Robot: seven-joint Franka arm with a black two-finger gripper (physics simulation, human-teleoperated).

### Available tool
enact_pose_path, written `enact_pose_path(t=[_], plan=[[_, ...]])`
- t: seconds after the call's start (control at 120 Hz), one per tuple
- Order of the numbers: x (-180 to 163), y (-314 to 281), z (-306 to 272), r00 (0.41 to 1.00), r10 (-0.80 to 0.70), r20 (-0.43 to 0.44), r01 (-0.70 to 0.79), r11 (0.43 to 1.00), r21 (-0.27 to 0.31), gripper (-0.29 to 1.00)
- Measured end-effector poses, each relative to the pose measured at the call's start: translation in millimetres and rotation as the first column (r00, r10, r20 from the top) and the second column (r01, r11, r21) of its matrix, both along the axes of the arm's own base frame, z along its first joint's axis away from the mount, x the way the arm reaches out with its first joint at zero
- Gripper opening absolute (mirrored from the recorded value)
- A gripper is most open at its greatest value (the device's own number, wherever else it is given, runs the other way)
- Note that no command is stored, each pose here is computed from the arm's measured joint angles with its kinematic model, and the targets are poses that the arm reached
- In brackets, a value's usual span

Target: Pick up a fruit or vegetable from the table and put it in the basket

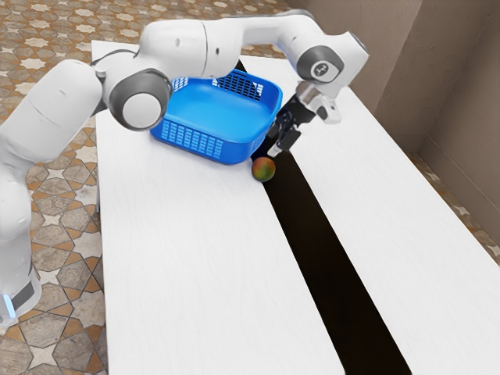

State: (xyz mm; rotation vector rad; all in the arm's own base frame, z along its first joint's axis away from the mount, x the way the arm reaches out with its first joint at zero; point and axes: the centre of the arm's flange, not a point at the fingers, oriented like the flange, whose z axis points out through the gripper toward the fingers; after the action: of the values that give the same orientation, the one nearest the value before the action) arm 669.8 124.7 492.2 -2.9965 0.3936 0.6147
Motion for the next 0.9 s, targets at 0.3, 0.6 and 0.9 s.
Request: enact_pose_path(t=[0.3, 0.6, 0.9], plan=[[-2.1, 12.9, -3.8, 0.999, -0.023, -0.023, 0.023, 0.999, 0.023, 0.70], [2.8, 17.4, 5.4, 0.998, -0.057, 0.027, 0.056, 0.998, 0.021, 0.70], [18.2, 13.3, -5.1, 0.991, -0.099, 0.084, 0.099, 0.995, 0.012, 0.70]])
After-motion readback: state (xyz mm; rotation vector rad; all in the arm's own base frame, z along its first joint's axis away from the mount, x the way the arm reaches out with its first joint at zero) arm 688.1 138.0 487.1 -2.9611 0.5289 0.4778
